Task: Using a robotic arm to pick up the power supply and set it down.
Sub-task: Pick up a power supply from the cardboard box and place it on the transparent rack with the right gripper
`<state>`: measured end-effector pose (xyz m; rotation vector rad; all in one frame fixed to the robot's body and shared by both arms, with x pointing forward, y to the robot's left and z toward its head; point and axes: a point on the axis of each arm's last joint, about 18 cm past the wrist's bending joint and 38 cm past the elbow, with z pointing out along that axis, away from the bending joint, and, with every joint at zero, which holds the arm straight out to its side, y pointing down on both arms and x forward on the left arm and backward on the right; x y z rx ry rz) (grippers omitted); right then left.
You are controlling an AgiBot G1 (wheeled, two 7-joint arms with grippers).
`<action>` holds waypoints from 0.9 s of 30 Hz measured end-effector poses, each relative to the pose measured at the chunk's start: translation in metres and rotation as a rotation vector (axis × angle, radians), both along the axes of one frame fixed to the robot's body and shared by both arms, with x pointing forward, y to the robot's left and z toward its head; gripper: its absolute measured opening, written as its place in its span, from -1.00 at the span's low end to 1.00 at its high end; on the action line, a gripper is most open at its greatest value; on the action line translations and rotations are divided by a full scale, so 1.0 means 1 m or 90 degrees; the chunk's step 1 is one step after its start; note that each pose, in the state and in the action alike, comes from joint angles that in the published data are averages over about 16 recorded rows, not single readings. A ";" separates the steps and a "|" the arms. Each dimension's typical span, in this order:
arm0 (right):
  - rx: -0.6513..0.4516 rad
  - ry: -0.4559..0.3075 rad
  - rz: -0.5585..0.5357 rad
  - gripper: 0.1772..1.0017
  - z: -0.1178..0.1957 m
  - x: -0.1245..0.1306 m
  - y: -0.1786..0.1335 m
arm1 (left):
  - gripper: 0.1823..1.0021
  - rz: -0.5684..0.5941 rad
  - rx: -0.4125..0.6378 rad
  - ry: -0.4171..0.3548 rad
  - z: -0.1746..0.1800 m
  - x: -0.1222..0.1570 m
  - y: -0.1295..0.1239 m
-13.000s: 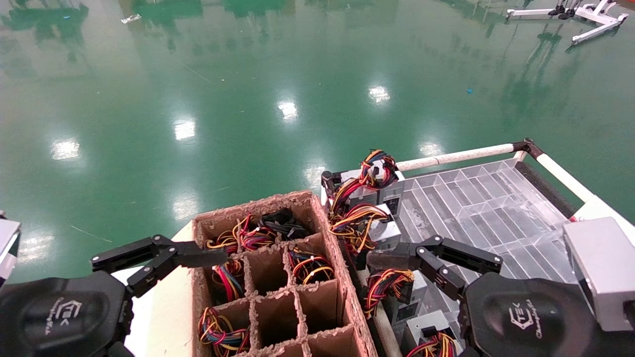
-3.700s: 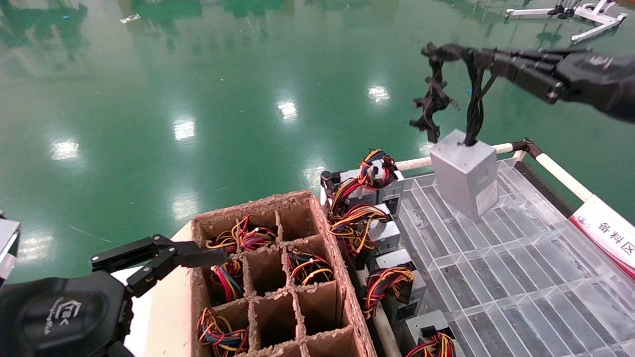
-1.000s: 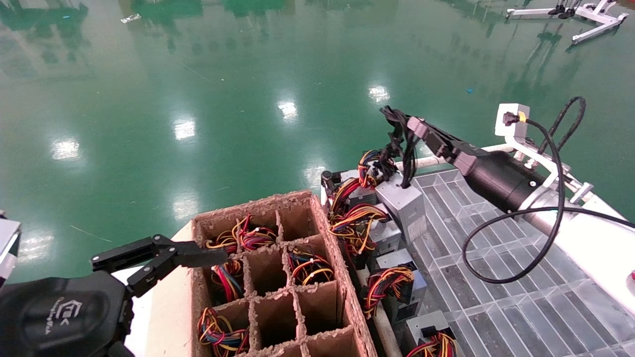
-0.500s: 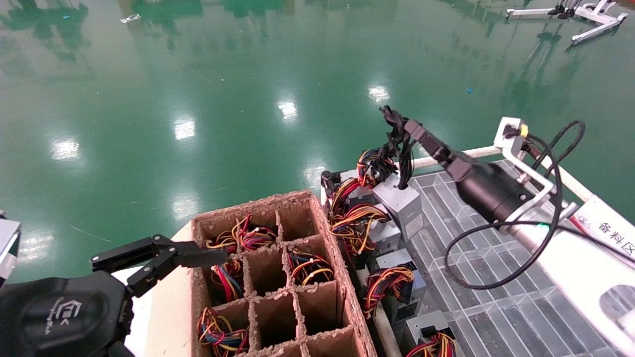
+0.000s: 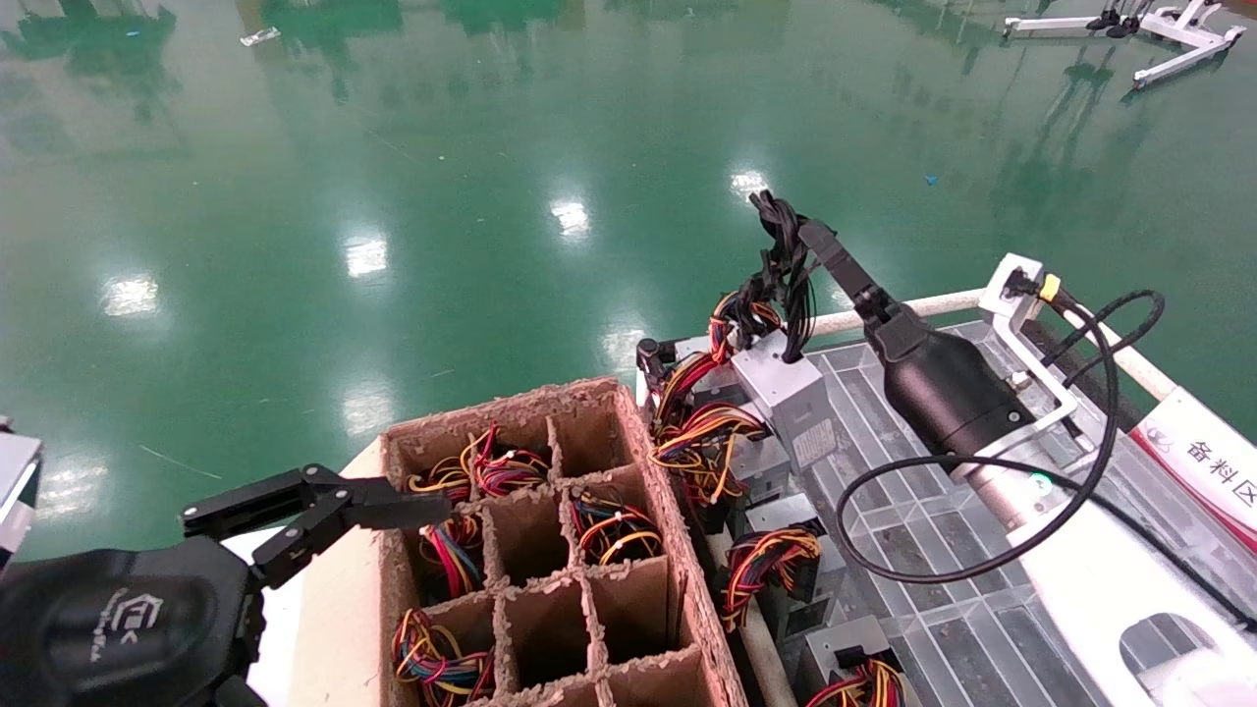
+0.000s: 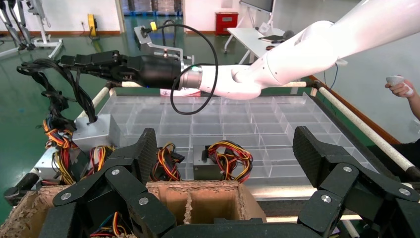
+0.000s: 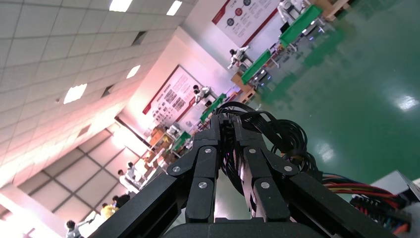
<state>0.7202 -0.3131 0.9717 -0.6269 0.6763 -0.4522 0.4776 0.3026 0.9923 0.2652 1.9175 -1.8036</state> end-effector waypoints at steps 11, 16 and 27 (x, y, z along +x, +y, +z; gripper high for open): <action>0.085 0.018 -0.031 -0.89 -0.032 0.001 -0.012 | 1.00 0.000 0.000 0.000 0.000 0.000 0.000; 0.117 0.028 -0.050 -0.89 -0.047 0.000 -0.018 | 1.00 0.000 0.000 0.000 0.000 0.000 0.000; 0.133 0.043 -0.089 -0.89 -0.063 0.001 -0.030 | 1.00 0.000 0.000 0.000 0.000 0.000 0.000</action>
